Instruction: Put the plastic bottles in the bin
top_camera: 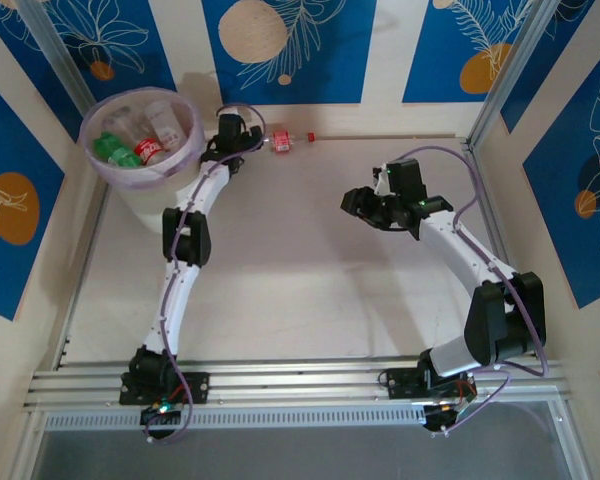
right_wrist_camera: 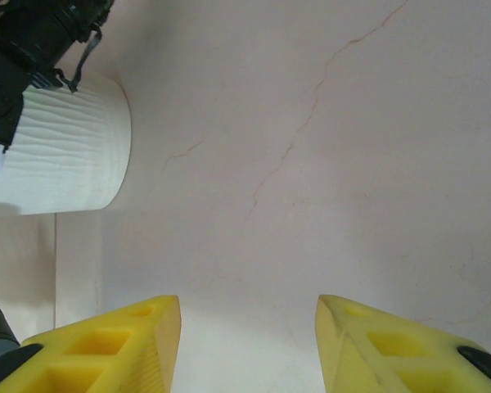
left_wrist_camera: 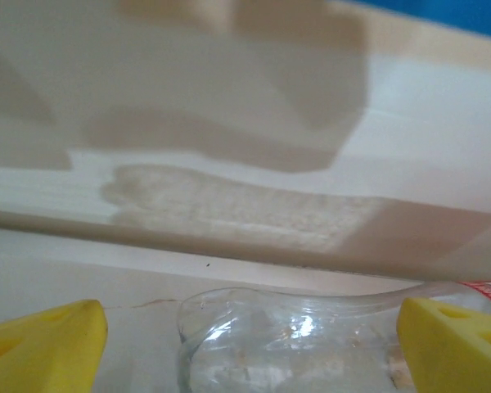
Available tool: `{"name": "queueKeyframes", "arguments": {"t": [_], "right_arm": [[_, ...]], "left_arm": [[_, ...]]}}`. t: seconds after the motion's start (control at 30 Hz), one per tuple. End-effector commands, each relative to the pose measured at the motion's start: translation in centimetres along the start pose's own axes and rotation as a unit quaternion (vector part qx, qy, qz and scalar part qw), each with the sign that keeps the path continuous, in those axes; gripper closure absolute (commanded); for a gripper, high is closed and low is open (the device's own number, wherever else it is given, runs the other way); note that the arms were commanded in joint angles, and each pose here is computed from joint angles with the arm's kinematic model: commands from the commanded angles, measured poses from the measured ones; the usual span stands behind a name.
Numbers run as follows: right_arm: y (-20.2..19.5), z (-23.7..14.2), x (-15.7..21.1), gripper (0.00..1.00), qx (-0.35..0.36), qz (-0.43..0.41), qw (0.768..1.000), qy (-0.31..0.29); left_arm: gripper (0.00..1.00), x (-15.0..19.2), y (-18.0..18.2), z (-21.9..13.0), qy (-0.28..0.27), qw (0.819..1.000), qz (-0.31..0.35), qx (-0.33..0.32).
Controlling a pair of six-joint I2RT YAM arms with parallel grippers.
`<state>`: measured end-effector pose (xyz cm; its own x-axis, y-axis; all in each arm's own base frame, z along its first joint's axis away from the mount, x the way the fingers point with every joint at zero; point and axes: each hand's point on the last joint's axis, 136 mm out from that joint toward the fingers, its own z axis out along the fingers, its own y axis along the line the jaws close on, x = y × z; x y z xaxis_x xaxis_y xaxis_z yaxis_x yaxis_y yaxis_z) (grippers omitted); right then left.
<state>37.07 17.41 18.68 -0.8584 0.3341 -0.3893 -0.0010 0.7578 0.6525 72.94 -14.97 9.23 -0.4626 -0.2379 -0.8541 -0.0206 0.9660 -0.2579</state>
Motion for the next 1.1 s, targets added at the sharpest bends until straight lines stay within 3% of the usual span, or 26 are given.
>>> {"name": "queueKeyframes", "arguments": {"t": [0.0,0.27,0.5,0.73,0.93,0.97,1.07], "right_arm": [[0.5,-0.6,0.0,0.52,0.012,-0.014,1.000,-0.001],[0.4,0.4,0.2,0.51,0.022,-0.017,1.000,0.007],[-0.8,0.8,0.0,0.51,0.022,-0.004,1.000,0.004],[-1.7,0.8,-2.0,0.51,0.028,0.012,0.999,-0.012],[-3.7,3.1,-5.5,0.47,0.078,0.048,0.996,-0.022],[-3.8,3.5,-6.0,0.46,0.087,0.047,0.995,-0.026],[-4.7,5.2,-7.8,0.29,0.120,0.050,0.991,-0.031]], "left_arm": [[0.09,1.0,-2.9,0.3,0.013,0.997,-0.017,0.068],[0.10,2.2,-8.2,-2.0,0.048,0.985,0.000,0.165],[0.09,4.8,-15.9,-9.2,0.089,0.953,0.030,0.287],[0.09,8.5,-15.5,-22.6,0.056,0.958,0.003,0.281],[0.07,8.8,-15.6,-29.5,0.091,0.959,0.022,0.267],[0.06,8.6,-15.4,-30.2,0.093,0.960,0.024,0.262],[0.05,7.9,-14.7,-32.3,0.093,0.965,0.026,0.244]]}}
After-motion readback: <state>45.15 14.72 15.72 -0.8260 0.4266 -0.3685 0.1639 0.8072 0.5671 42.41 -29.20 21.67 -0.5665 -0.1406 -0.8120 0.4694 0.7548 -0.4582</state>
